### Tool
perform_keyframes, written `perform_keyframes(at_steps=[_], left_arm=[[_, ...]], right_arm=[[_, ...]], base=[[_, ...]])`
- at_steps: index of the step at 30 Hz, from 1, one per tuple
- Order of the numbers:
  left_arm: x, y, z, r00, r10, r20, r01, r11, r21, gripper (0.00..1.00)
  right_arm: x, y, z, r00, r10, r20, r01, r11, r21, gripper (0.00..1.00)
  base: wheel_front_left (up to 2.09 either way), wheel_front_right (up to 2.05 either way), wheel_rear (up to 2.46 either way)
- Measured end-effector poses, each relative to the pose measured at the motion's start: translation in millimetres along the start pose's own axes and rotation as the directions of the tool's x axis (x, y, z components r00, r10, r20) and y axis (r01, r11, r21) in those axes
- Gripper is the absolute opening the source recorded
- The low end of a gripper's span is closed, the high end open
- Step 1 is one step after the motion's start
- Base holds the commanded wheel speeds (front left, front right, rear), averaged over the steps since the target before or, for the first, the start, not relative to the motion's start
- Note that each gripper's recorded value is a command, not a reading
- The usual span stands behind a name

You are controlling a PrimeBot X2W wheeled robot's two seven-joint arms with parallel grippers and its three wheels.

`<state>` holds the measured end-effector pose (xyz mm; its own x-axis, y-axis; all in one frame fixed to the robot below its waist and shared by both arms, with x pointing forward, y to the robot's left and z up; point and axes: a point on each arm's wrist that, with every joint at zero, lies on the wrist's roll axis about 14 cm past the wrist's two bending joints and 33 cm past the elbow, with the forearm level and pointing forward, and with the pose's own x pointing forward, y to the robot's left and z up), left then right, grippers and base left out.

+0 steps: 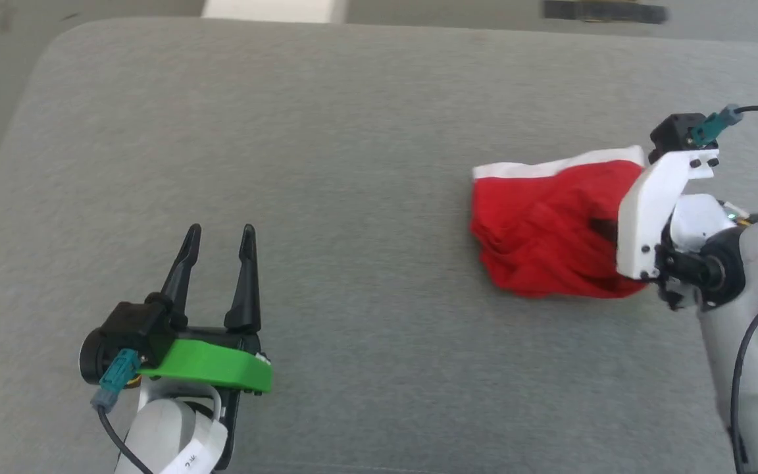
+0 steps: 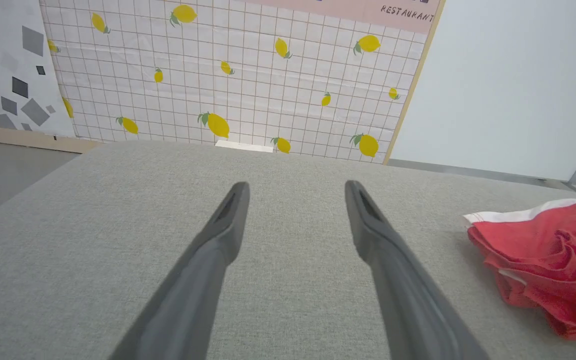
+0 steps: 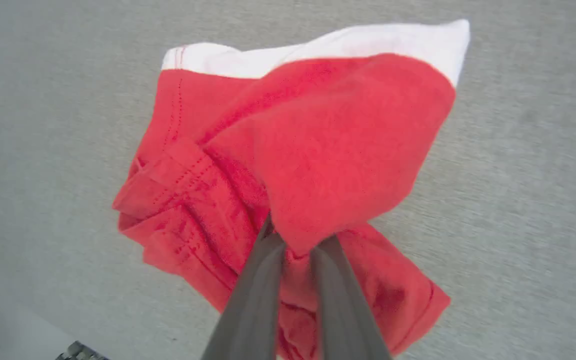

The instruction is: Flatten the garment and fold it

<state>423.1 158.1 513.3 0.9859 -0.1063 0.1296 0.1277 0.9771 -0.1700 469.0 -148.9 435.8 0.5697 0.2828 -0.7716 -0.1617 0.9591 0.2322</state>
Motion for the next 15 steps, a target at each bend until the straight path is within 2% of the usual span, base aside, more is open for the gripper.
perform_keyframes(at_steps=[1, 6, 10, 15], left_arm=[[7.0, -12.7, -3.1, 0.999, -0.038, -0.002, 0.038, 0.999, -0.010, 1.00], [24.4, -46.0, -11.0, 0.989, -0.146, -0.005, 0.146, 0.989, -0.023, 1.00], [42.9, -71.4, -14.3, 0.971, -0.237, 0.007, 0.237, 0.971, -0.020, 1.00], [61.3, -97.6, -28.7, 0.942, -0.336, -0.003, 0.336, 0.942, -0.005, 1.00]], right_arm=[[-11.0, -22.6, -3.2, 0.997, -0.080, 0.009, 0.080, 0.995, -0.055, 0.00], [-36.0, -75.3, -12.4, 0.967, -0.254, 0.035, 0.257, 0.953, -0.159, 0.00], [-60.1, -124.6, -12.0, 0.915, -0.395, 0.082, 0.403, 0.895, -0.193, 0.00], [-90.5, -184.5, -13.6, 0.826, -0.550, 0.124, 0.563, 0.798, -0.214, 0.00]], base=[[0.00, 0.00, 0.00], [0.00, 0.00, 0.00], [0.00, 0.00, 0.00], [0.00, 0.00, 0.00]])
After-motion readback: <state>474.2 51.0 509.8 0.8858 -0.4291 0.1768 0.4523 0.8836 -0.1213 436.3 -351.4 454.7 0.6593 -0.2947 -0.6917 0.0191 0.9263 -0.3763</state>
